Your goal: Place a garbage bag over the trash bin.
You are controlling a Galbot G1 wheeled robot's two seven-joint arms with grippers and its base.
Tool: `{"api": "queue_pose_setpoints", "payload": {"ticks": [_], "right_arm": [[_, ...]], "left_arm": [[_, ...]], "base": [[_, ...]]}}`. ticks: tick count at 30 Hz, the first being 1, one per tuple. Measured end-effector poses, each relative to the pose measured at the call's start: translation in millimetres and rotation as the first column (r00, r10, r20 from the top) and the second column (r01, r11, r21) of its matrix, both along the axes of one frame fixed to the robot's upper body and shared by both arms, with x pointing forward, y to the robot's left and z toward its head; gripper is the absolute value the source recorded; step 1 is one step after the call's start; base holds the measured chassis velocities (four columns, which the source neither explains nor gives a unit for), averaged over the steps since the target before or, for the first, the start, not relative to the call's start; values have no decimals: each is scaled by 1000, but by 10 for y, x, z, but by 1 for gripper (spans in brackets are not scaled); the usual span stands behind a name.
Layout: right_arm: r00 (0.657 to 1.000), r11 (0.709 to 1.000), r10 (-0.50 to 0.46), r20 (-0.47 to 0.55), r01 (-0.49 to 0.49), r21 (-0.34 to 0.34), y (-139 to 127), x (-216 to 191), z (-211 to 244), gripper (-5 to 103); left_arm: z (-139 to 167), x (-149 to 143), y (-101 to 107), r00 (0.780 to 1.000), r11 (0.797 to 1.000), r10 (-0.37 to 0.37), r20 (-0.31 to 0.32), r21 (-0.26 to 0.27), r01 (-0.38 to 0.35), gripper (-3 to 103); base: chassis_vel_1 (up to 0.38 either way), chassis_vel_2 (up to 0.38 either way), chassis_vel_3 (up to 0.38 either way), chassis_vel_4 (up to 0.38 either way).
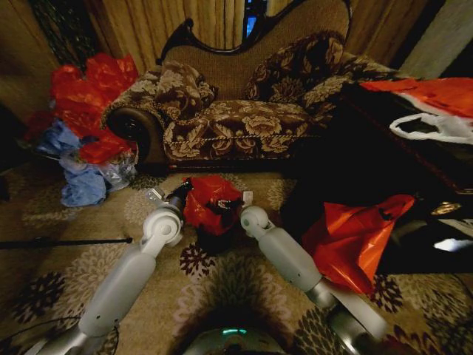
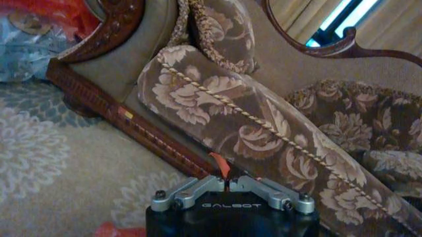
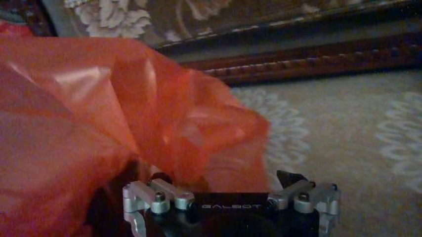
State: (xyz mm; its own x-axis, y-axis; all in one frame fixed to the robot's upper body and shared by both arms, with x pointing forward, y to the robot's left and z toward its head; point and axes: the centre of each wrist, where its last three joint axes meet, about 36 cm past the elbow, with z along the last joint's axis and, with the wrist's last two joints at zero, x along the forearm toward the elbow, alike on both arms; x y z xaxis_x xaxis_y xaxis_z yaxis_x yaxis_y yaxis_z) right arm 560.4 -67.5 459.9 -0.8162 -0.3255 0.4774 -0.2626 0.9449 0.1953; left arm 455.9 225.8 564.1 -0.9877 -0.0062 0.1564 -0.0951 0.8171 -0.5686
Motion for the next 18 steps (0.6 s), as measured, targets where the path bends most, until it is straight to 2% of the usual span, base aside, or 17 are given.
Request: {"api": "queue_pose_setpoints", "payload": {"ticks": [4, 8, 10, 12, 14, 15, 18], "right_arm": [[1000, 1000, -30, -8, 30, -7, -129, 0, -64, 100], [998, 999, -46, -31, 47, 18, -180, 16, -103, 100], [995, 994, -53, -84, 61, 95, -197, 27, -114, 100], [994, 991, -57, -98, 68, 115, -203, 34, -115, 100], [985, 975, -71, -156, 102, 200, -260, 68, -123, 100], [985, 975, -71, -156, 102, 200, -260, 68, -123, 100], [977, 953, -83, -197, 135, 270, -358, 101, -144, 100]], "left_arm": [[-5, -17, -6, 1000, 1000, -4, 2, -2, 4, 0], [2, -23, -4, 1000, 1000, -6, 5, 0, 6, 0], [5, -23, -4, 1000, 1000, -7, 6, 3, 7, 0], [6, -23, -4, 1000, 1000, -7, 6, 3, 7, 0], [10, -25, -6, 1000, 1000, -8, 7, 3, 8, 0], [10, -25, -6, 1000, 1000, -8, 7, 3, 8, 0], [7, -29, -8, 1000, 1000, -9, 7, 2, 9, 0]], "base": [[0, 0, 0, 0], [0, 0, 0, 0], [0, 0, 0, 0], [0, 0, 0, 0], [0, 0, 0, 0], [0, 0, 0, 0], [0, 0, 0, 0]]}}
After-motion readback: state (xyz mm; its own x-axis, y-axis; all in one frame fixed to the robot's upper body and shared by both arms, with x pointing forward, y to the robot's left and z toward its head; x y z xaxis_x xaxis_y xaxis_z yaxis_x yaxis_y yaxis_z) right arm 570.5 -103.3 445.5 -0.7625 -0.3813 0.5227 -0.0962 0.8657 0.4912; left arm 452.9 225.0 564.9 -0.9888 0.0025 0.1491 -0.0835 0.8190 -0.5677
